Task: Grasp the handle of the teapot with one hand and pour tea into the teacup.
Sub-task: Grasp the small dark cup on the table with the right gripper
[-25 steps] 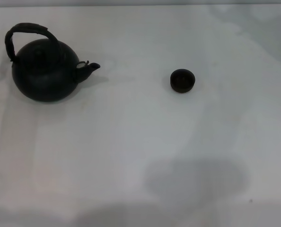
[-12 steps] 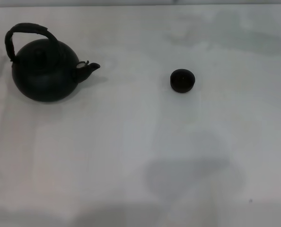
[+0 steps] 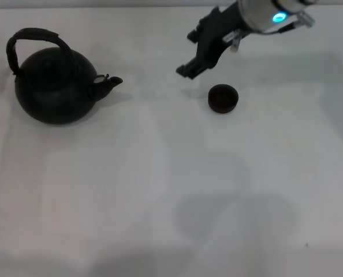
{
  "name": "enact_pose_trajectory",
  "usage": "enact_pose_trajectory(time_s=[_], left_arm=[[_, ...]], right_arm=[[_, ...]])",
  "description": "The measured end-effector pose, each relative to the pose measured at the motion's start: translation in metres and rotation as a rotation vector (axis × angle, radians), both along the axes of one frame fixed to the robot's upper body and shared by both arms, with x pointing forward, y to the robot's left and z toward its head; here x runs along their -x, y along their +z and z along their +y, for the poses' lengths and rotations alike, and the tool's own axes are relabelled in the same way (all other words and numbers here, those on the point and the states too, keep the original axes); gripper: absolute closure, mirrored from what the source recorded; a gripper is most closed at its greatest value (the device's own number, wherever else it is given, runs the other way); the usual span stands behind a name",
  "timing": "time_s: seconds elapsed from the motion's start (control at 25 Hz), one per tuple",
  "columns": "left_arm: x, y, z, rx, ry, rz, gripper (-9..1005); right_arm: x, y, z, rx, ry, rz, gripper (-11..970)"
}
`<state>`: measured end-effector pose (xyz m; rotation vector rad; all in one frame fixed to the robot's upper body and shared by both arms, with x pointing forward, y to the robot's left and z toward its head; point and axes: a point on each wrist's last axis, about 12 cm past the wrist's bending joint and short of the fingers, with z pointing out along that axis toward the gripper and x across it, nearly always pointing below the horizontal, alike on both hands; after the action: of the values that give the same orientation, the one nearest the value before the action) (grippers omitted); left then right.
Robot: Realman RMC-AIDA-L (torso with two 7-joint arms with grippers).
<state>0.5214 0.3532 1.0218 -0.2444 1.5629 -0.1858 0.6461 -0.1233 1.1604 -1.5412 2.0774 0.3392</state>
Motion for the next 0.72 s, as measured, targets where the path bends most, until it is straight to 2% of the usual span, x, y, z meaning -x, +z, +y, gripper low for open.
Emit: enact_pose_trajectory(time_s=[0.36,0.72], left_arm=[[0.000,0.000,0.000,-0.001,-0.001,0.001,140],[0.001,-0.001,0.000,-0.001,0.001,0.003,140]], right_arm=[[0.010,-0.028,0.012,0.159,-0.003,0.016,122],[0.011,-0.043,0.011,0.222,-0.015,0.006,122]])
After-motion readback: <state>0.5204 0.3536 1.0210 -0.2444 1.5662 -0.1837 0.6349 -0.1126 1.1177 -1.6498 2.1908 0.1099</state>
